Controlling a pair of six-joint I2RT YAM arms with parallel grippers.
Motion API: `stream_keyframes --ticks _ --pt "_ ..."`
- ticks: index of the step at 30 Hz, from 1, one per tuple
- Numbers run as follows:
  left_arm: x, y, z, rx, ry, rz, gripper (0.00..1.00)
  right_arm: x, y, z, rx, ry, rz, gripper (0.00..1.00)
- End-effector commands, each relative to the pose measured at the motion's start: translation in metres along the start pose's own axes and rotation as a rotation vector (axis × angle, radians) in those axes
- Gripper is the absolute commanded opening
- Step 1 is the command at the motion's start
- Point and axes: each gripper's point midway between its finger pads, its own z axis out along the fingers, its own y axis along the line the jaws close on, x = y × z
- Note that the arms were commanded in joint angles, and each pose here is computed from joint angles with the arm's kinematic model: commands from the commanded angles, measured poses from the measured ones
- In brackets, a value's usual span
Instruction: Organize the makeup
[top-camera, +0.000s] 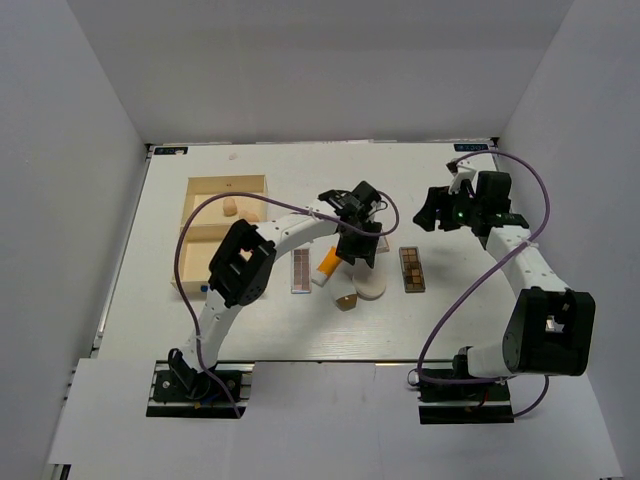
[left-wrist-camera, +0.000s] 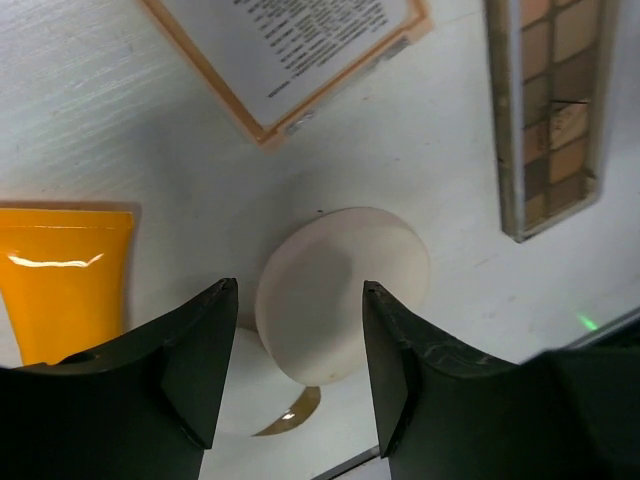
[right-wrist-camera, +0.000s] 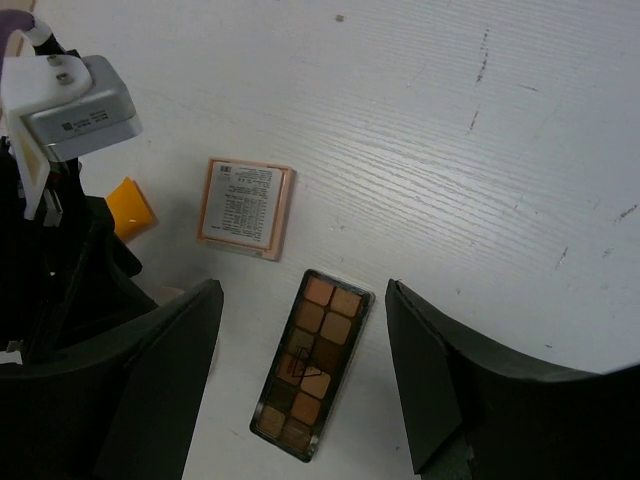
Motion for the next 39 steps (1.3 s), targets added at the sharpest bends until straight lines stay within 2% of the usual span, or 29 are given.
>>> stream_keyframes --ticks 1,6,9,10,12,13,17,23,27,34,38,39 --pt "0.000 0.002 -0.017 -0.052 0.002 0.032 0.63 -0.011 -0.002 -0.006 -0.010 -0.048 -0.008 0.72" --pt "0.020 0.002 -0.004 -0.060 0.076 0.060 0.60 -0.008 -0.004 -0.006 -0.018 -0.045 0.004 0.72" --pt "0.029 -0.001 0.002 -0.053 0.109 0.070 0.52 -0.006 -0.004 -0.006 -0.025 -0.042 0.013 0.72" --pt "0.030 -0.001 0.003 -0.051 0.112 0.071 0.46 -0.006 -0.004 -0.007 -0.022 -0.043 0.014 0.72" --pt "0.034 -0.006 0.005 -0.036 0.124 0.079 0.41 -0.005 -0.004 -0.008 -0.023 -0.044 0.018 0.72" --pt "0.035 -0.006 0.005 -0.033 0.125 0.081 0.34 -0.003 -0.004 -0.008 -0.025 -0.039 0.021 0.72" --pt "0.032 -0.009 0.004 -0.027 0.115 0.077 0.22 -0.001 -0.002 -0.009 -0.033 -0.038 0.022 0.72" --pt "-0.001 -0.016 -0.024 0.001 -0.011 0.012 0.09 0.000 0.002 -0.013 -0.046 -0.043 -0.001 0.72" --pt "-0.041 0.001 -0.065 -0.024 -0.169 -0.062 0.05 0.003 0.006 -0.016 -0.063 -0.045 -0.024 0.71" --pt "-0.098 0.061 -0.153 -0.037 -0.410 -0.229 0.02 0.010 0.013 -0.017 -0.098 -0.045 -0.020 0.70" --pt "-0.119 0.108 -0.199 -0.078 -0.517 -0.320 0.00 0.012 0.014 -0.016 -0.104 -0.045 -0.024 0.70" --pt "-0.122 0.126 -0.206 -0.129 -0.548 -0.352 0.00 0.012 0.014 -0.016 -0.105 -0.044 -0.025 0.70"
